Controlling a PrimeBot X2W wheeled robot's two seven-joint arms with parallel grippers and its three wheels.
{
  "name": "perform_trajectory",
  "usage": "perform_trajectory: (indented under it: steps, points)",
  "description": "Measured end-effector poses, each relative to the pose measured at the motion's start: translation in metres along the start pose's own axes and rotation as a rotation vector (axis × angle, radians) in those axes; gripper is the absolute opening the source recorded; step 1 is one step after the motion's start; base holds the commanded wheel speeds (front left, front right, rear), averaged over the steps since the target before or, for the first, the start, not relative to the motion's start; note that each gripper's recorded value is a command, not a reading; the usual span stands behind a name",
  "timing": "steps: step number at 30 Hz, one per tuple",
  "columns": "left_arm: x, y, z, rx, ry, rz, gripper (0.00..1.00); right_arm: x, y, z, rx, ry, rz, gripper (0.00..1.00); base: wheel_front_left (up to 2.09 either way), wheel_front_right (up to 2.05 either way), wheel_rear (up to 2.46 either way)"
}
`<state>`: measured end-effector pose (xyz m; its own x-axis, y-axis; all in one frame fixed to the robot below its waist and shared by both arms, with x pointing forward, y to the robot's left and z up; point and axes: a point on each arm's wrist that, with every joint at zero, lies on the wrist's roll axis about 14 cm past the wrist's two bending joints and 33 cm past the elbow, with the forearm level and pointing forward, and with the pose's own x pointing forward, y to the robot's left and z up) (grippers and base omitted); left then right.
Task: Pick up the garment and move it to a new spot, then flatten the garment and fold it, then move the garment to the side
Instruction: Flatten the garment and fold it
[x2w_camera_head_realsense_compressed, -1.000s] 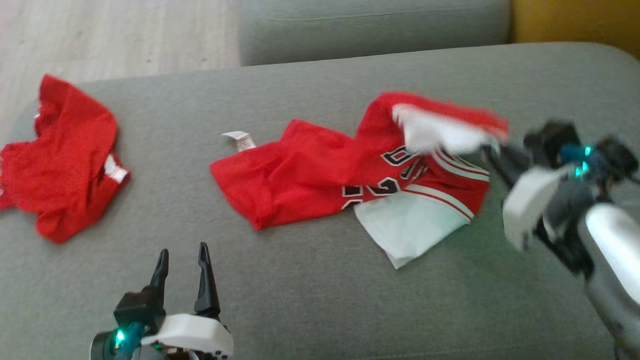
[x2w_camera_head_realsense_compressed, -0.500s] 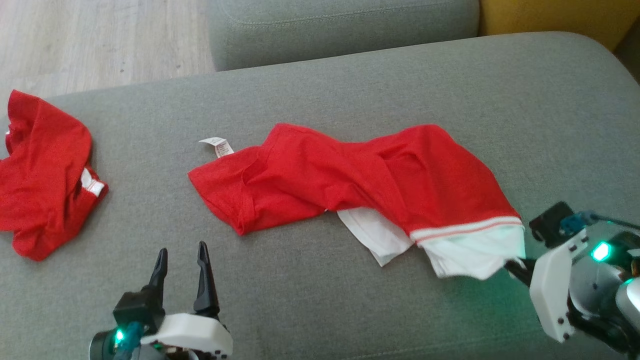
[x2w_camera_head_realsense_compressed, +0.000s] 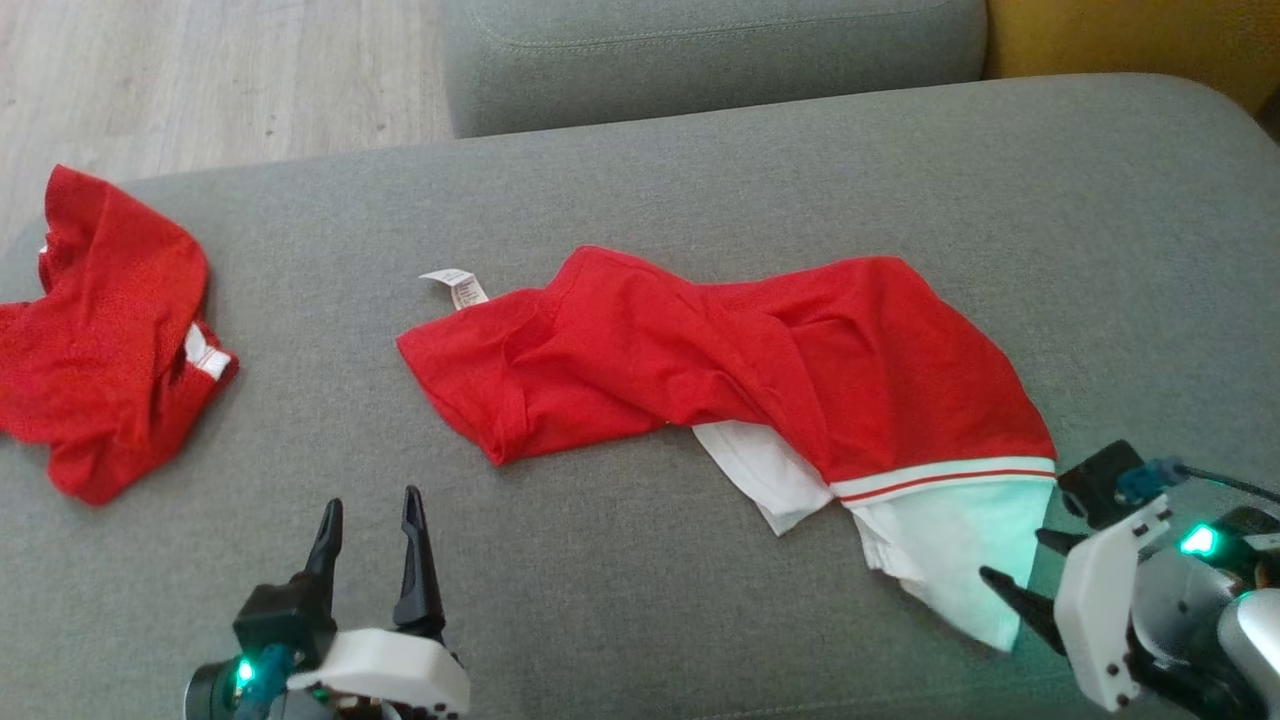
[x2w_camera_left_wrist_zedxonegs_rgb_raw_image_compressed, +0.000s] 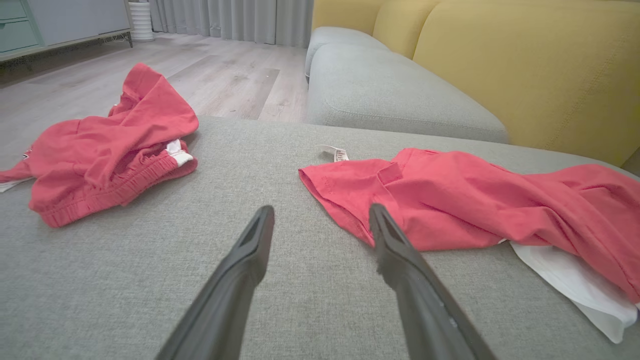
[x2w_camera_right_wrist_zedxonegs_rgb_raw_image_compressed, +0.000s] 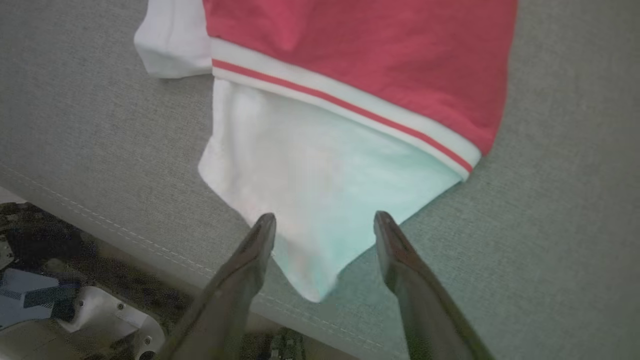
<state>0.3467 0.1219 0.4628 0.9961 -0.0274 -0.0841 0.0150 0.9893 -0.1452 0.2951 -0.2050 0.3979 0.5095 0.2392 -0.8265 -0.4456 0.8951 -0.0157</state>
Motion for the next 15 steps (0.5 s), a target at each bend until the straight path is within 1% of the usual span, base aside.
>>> perform_trajectory:
  steps: [3,6,9,12,15]
  points:
    - [0.0,0.0,0.0,0.0,-0.001,-0.001,1.0,-0.003,-0.006,0.004,-0.006,-0.032,-0.029,1.0,0.0,0.0,0.0]
    - [0.001,-0.002,0.001,0.001,-0.003,-0.006,1.0,-0.01,-0.006,0.02,0.018,-0.121,-0.04,1.0,0.0,0.0,0.0]
    - [0.003,-0.004,0.0,0.008,-0.002,-0.015,1.0,-0.017,0.002,0.05,0.07,-0.268,-0.028,1.0,0.0,0.0,0.0]
    - [0.005,-0.006,-0.004,0.007,0.011,-0.026,1.0,-0.016,0.009,0.079,0.094,-0.366,-0.019,1.0,0.0,0.0,0.0]
    - [0.014,-0.009,-0.003,0.009,0.009,-0.044,1.0,-0.008,0.012,0.115,0.071,-0.429,-0.015,1.0,0.0,0.0,0.0]
